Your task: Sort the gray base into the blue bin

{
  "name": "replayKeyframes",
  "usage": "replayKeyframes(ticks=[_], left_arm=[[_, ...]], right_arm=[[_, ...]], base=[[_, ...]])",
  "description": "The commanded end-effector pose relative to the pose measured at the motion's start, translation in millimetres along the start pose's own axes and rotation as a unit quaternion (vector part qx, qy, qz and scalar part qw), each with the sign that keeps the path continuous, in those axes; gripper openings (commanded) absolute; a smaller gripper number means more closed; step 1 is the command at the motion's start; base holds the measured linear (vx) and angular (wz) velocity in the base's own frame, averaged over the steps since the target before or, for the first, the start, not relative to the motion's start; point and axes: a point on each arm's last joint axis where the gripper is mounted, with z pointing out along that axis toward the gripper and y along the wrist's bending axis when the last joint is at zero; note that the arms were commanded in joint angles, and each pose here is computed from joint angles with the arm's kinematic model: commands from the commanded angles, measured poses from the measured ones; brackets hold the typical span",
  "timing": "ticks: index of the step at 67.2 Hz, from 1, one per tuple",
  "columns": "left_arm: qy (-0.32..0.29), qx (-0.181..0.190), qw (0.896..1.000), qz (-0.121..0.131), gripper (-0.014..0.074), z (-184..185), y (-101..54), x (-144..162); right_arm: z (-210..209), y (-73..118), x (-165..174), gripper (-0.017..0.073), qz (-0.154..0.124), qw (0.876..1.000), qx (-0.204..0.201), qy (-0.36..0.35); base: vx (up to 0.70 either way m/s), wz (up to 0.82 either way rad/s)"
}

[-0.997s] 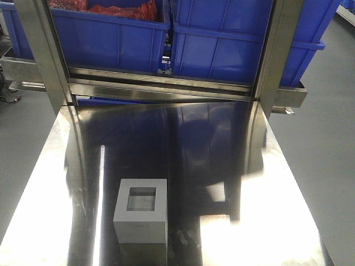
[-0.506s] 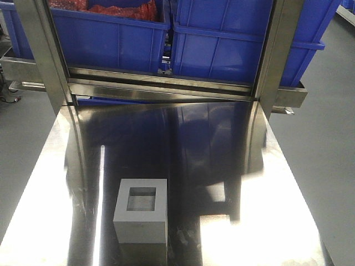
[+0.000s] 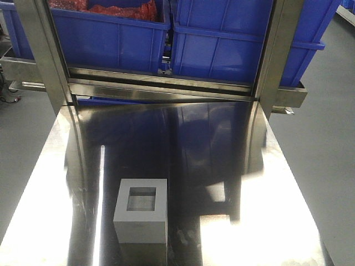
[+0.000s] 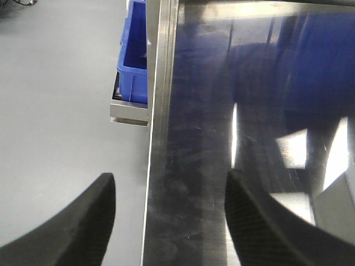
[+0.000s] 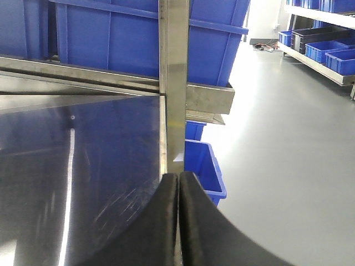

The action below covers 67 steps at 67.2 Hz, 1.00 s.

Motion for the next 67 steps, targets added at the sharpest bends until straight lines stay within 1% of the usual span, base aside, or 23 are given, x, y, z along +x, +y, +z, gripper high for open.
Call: replayKeyframes(ticks=[1,8,13,14,18,19,20,21,24,30,33,36,42,46,55,64,67], left_arm=[[-0.050,0.008,0.998,-0.022,0.0429,-4.2,-2.0,-17.1],[-0.045,0.016,0.997,-0.057,0.0429,-4.6,-3.5,-19.4],[-0.022,0.039,0.995,-0.085,0.0429,-3.1,-8.8,-24.6],[-0.017,0.044,0.995,-0.087,0.0429,-2.4,-10.1,-25.5],[-0.001,0.071,0.994,-0.084,0.0429,-0.1,-16.0,-30.5],[0.002,0.079,0.994,-0.076,0.0429,0.5,-17.7,-32.7],[0.006,0.092,0.993,-0.078,0.0429,0.5,-20.3,-34.2],[0.008,0.096,0.992,-0.077,0.0429,0.5,-21.2,-34.9],[0.015,0.130,0.989,-0.073,0.0429,1.4,-28.0,-40.7],[0.019,0.197,0.977,-0.081,0.0429,3.8,-40.8,-51.6],[0.019,0.230,0.969,-0.087,0.0429,5.8,-46.9,-56.9],[0.023,0.256,0.962,-0.088,0.0429,7.7,-51.7,-60.3],[0.035,0.296,0.951,-0.080,0.0429,13.5,-60.0,-66.6],[0.043,0.307,0.948,-0.071,0.0429,17.2,-65.2,-69.9],[0.059,0.333,0.940,-0.045,0.0429,23.7,-84.2,-76.7],[0.064,0.357,0.932,-0.020,0.0429,28.5,-109.6,-79.7],[0.071,0.358,0.931,-0.015,0.0429,32.6,-116.7,-78.4]], right_arm=[[-0.5,-0.4,-5.8,-0.0005,-0.007,0.999,0.004,-0.040],[-0.5,-0.4,-5.8,-0.0005,-0.007,0.999,0.004,-0.040],[-0.5,-0.4,-5.8,-0.0005,-0.007,0.999,0.004,-0.040],[-0.5,-0.4,-5.8,-0.0005,-0.007,0.999,0.004,-0.040],[-0.5,-0.4,-5.8,-0.0005,-0.007,0.999,0.004,-0.040],[-0.5,-0.4,-5.8,-0.0005,-0.007,0.999,0.004,-0.040],[-0.5,-0.4,-5.8,-0.0005,-0.007,0.999,0.004,-0.040],[-0.5,-0.4,-5.8,-0.0005,-0.007,0.999,0.004,-0.040],[-0.5,-0.4,-5.8,-0.0005,-0.007,0.999,0.004,-0.040],[-0.5,-0.4,-5.8,-0.0005,-0.007,0.999,0.004,-0.040],[-0.5,-0.4,-5.8,-0.0005,-0.007,0.999,0.004,-0.040],[-0.5,-0.4,-5.8,-0.0005,-0.007,0.999,0.004,-0.040],[-0.5,-0.4,-5.8,-0.0005,-0.007,0.999,0.004,-0.040],[-0.5,-0.4,-5.8,-0.0005,-0.007,0.999,0.004,-0.040],[-0.5,-0.4,-5.8,-0.0005,-0.007,0.999,0.004,-0.040],[-0.5,-0.4,-6.1,-0.0005,-0.007,0.999,0.004,-0.042],[-0.5,-0.4,-6.1,-0.0005,-0.007,0.999,0.004,-0.042]], base=[[0.00,0.00],[0.00,0.00],[0.00,0.00],[0.00,0.00],[0.00,0.00],[0.00,0.00],[0.00,0.00],[0.00,0.00],[0.00,0.00],[0.00,0.00],[0.00,0.00],[0.00,0.00],[0.00,0.00],[0.00,0.00],[0.00,0.00],[0.00,0.00],[0.00,0.00]])
